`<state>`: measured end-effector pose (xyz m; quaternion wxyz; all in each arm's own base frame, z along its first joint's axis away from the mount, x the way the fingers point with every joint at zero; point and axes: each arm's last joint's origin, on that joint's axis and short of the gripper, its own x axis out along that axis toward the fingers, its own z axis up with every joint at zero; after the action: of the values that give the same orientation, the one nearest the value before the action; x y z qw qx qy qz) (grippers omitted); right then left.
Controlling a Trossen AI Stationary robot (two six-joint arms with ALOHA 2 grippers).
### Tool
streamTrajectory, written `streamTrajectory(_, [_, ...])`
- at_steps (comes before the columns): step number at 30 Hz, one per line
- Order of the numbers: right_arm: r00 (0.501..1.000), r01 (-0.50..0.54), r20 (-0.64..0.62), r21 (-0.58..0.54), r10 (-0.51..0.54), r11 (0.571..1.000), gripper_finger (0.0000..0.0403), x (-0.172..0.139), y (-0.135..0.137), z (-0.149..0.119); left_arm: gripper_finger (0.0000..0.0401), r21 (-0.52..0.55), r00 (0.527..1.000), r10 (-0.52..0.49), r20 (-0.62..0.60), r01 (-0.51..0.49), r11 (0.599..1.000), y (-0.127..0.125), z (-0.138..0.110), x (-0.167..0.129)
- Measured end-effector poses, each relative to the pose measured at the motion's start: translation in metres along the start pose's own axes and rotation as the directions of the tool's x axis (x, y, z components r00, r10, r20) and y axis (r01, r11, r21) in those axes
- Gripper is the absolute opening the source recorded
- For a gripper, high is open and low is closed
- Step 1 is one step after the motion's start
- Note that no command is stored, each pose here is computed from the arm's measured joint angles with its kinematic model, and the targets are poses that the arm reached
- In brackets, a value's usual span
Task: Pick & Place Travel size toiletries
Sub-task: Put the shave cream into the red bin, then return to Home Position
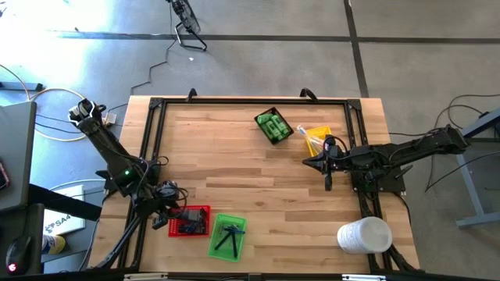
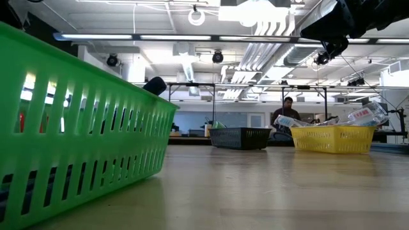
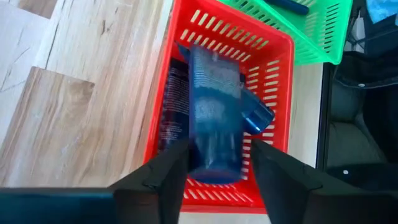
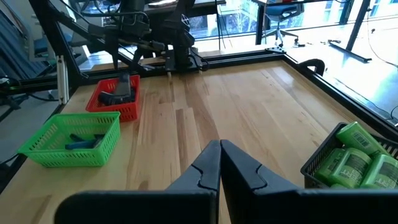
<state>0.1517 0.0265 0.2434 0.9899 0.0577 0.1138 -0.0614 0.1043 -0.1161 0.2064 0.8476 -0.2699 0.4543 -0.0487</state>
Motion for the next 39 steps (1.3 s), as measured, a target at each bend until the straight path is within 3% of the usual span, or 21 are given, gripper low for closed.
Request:
streamTrajectory(5, [1.0,0.0,0.0,0.0,0.0,1.0,0.0004,0.0,0.0,0.0,0.0213,0.002,1.0,0.005,-0.001,-0.005,1.0,0.0,0.0,0.0])
streamTrajectory(9, [1.0,0.0,-0.001,-0.001,0.0,1.0,0.0004,0.0,0.0,0.0,0.0224,0.033,1.0,-0.011,0.013,0.011,0.999,-0.001,0.001,0.0])
streamTrajectory(16, [1.0,0.001,-0.001,-0.009,-0.001,1.0,0.0004,0.0,0.0,0.0,0.0158,0.216,0.985,-0.024,0.171,-0.014,0.976,-0.006,0.011,0.0])
streamTrajectory(20, [1.0,0.001,-0.001,-0.024,-0.001,1.0,0.0004,0.0,0.0,0.0,0.0102,0.218,0.968,0.014,0.25,-0.071,0.973,-0.001,0.025,0.002])
streamTrajectory(24, [1.0,0.004,0.0,-0.035,-0.004,0.999,0.0004,0.0,0.0,0.0,0.0048,0.189,0.92,0.102,0.378,-0.184,0.964,0.01,0.048,0.002])
streamTrajectory(28, [1.0,0.004,0.0,-0.035,-0.004,0.999,0.0004,0.0,0.0,0.0,0.0006,0.226,0.868,0.145,0.475,-0.28,0.933,0.02,0.07,0.0])
streamTrajectory(35, [1.0,0.004,-0.001,-0.036,-0.004,0.999,0.0004,0.0,0.0,0.0,0.0012,0.278,0.733,0.136,0.667,-0.414,0.867,0.028,0.104,-0.012])
streamTrajectory(39, [1.0,0.004,0.0,-0.035,-0.004,0.999,0.0004,0.0,0.0,0.0,0.0012,0.36,0.712,0.092,0.696,-0.457,0.813,0.035,0.117,-0.017])
